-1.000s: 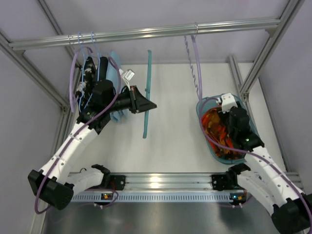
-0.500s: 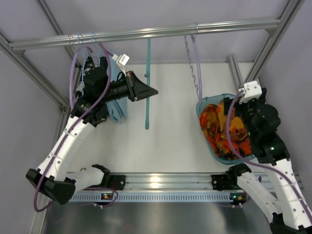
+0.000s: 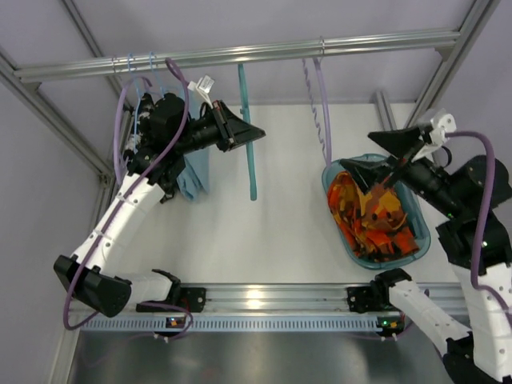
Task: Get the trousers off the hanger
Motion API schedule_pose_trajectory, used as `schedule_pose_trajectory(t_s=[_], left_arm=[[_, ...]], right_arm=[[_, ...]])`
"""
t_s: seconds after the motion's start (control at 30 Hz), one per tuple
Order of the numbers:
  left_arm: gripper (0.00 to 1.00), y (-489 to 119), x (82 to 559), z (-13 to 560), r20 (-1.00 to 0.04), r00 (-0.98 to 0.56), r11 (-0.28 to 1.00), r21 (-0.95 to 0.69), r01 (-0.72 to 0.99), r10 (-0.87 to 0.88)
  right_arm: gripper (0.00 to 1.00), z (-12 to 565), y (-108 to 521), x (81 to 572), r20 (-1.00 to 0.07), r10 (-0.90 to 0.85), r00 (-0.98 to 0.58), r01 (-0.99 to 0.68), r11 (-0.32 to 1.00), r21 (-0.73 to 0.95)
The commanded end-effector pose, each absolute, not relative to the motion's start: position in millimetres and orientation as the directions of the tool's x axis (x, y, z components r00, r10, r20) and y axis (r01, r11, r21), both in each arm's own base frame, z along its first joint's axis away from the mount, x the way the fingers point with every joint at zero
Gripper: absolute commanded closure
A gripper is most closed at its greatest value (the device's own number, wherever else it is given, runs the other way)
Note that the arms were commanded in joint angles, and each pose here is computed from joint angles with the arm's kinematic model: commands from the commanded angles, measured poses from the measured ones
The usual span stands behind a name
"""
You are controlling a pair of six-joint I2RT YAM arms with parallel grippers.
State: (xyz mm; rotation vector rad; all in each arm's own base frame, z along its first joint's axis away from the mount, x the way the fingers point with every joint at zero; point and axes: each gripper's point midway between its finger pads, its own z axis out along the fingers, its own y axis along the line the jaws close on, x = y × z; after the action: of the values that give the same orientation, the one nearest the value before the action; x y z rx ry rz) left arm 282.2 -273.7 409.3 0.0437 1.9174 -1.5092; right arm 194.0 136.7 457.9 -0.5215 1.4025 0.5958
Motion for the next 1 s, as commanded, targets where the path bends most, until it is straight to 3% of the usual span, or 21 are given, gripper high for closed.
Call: schedule_pose_trajectory(t_s=[0.0,0.17,0.37,0.53,0.87,0.97], left_arm=[[1.00,-274,281,456,-0.546,-0.712,0.230,-0.836,0.499,-0.441],[1.00,-275,274,459,-0.544,-0.720,0.195,-0.836,0.513,-0.431],[1.00,-276,275,461,-0.542,-0.722,0.190,-0.836,0.515,-0.429],[1.00,-276,276,460,-0.534,-0.726,0.190,-0.842,0.506,-0.434],[1.00,-278,275,460,-0.525,-0.734,0.174,-0.847,0.503,-0.431],[1.00,-277,274,458,-0.531,-0.731,0.178,-0.843,0.507,-0.429]], right_arm=[[0.01,445,185,194,-0.967,0.204,-0.154,-0.825,0.512,0.240],[0.06,449,225,208,-0.919,0.283,-0.275,-0.868,0.337,0.364],[0.13,467,280,204,-0.910,0.304,-0.281,-0.911,0.214,0.352],[0.20,447,317,206,-0.883,0.292,-0.367,-0.889,0.171,0.426],[0.21,436,357,204,-0.879,0.272,-0.391,-0.898,0.095,0.429],[0.29,438,364,202,-0.867,0.274,-0.415,-0.894,0.054,0.445]])
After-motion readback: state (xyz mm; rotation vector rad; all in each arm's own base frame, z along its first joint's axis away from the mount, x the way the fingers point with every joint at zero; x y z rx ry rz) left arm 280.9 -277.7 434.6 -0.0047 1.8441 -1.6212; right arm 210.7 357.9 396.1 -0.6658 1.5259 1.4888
